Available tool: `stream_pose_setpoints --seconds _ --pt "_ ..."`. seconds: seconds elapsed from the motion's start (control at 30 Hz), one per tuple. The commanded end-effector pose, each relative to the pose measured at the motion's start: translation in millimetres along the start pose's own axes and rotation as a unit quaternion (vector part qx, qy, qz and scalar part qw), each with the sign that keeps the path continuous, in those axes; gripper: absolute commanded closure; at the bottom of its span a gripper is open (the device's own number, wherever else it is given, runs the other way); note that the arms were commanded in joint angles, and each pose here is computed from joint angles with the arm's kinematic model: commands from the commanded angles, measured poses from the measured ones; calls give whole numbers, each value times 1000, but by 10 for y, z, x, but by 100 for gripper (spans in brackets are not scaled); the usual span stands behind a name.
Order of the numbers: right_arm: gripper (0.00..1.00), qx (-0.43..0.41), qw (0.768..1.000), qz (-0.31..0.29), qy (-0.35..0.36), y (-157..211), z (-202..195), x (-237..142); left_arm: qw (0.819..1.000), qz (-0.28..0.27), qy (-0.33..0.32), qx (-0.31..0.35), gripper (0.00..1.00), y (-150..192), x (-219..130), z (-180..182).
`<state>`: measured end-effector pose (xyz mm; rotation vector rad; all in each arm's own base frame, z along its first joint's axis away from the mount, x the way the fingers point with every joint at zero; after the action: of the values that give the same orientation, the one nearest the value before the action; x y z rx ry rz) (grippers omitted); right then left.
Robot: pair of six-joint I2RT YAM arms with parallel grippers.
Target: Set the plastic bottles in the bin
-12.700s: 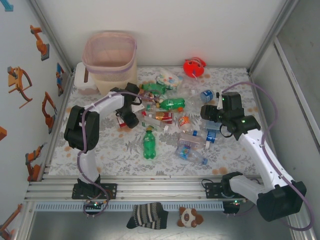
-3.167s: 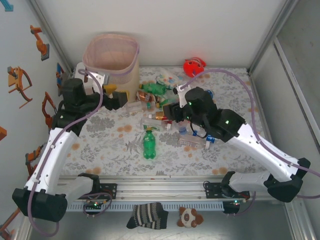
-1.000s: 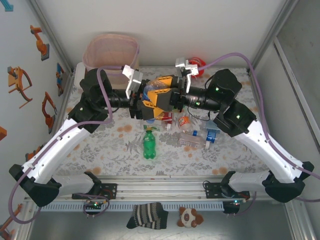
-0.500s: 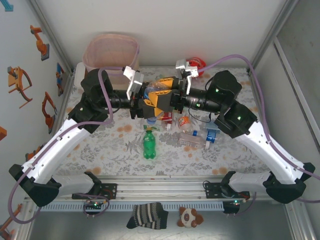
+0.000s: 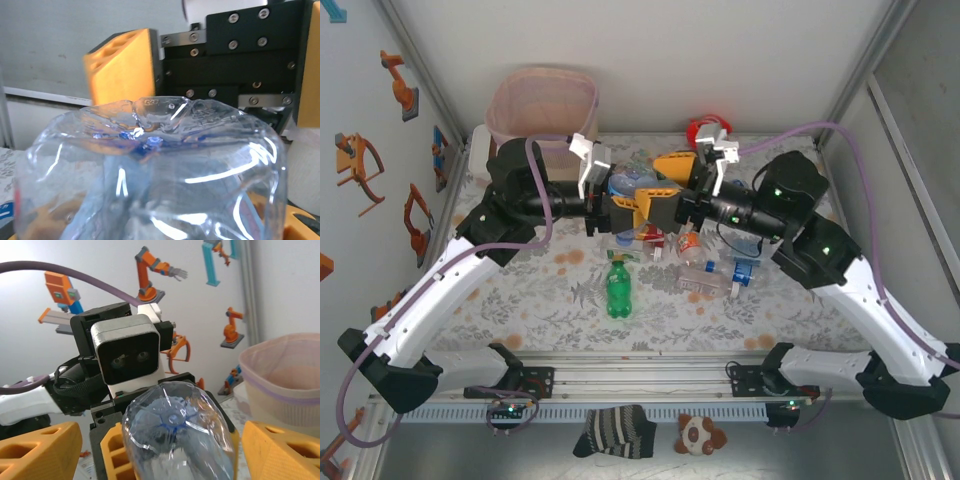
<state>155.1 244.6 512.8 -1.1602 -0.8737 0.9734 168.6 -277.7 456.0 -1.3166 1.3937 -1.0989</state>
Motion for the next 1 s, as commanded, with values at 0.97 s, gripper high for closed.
stream_pose_setpoints --seconds 0.97 --pt "19 -32 989 -41 138 -44 -89 -703 842 -123 -525 -33 55 -627 -1658 2425"
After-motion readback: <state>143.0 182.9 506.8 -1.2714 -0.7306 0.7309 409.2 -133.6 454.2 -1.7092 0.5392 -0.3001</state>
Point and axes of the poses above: each hand's point on the last joint's axis, 136 mm out from that joint toward the fingers, its own x axis out along the fingers, its own z axis along the line the jaws close on, y = z × x, the point moved 5 cm from there along -x, back along the fingers, and after that the axes turned 4 degrees about -x, right-handed, at the moved point
